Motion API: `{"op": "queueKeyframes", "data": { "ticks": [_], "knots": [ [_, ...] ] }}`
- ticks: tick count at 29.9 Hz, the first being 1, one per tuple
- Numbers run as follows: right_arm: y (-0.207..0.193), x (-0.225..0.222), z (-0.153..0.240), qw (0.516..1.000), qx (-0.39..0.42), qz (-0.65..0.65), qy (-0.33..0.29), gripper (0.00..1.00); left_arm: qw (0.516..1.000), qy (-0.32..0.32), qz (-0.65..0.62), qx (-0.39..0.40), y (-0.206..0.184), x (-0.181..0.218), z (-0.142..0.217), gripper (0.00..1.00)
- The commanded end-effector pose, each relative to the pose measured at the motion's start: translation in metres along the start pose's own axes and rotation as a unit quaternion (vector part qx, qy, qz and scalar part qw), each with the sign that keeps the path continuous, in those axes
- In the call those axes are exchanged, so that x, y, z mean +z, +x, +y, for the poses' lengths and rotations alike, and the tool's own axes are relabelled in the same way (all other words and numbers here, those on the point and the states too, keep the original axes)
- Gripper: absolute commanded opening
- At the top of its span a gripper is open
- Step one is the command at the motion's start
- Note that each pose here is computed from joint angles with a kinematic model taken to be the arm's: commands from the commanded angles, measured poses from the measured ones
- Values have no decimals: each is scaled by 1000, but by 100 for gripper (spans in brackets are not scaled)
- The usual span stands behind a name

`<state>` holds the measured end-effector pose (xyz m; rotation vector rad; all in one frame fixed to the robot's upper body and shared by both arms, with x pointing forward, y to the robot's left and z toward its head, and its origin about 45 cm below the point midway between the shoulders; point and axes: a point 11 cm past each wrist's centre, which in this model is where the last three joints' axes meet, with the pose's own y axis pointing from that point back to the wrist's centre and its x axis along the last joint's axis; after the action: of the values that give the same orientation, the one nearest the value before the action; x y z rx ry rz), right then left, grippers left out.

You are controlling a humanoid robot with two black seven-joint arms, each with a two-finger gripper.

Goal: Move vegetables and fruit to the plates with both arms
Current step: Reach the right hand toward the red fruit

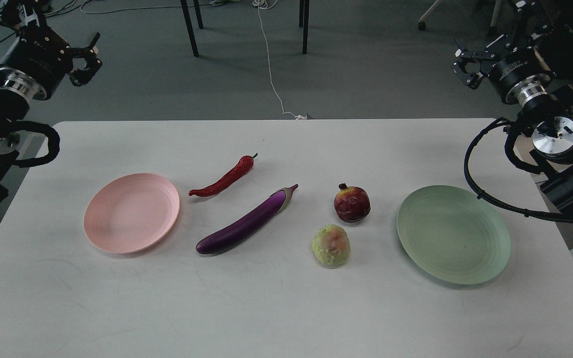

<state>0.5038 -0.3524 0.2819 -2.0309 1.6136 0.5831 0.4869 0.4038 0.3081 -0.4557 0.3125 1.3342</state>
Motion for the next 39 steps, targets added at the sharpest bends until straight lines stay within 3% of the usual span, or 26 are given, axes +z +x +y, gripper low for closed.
{"op": "queueKeyframes", "data": {
  "ticks": [1, 8, 15, 20, 25, 31, 36, 39],
  "knots": [
    [3, 2, 2, 1000, 3, 3, -4, 99, 1000, 2, 4, 1, 1, -6, 1, 98],
    [-5, -17, -6, 1000, -3, 25, 6, 99, 1000, 0, 2, 7, 6, -5, 5, 98],
    [-85, -51, -49, 971, -88, 215, -58, 99, 998, -6, -15, 62, 38, 0, 14, 98],
    [-153, -41, -66, 906, -170, 367, -124, 99, 998, -5, -12, 60, 35, -3, 12, 98],
    [-214, 14, -60, 766, -279, 539, -214, 98, 998, -8, -8, 58, 33, -2, 11, 98],
    [-243, 89, -42, 584, -365, 668, -281, 97, 998, -10, -12, 60, 36, 2, 13, 98],
    [-238, 155, -19, 420, -416, 737, -327, 96, 998, -10, -16, 61, 37, 4, 14, 98],
    [-212, 166, -10, 349, -419, 760, -353, 95, 998, -10, -17, 62, 39, 4, 15, 98]
  ]
}}
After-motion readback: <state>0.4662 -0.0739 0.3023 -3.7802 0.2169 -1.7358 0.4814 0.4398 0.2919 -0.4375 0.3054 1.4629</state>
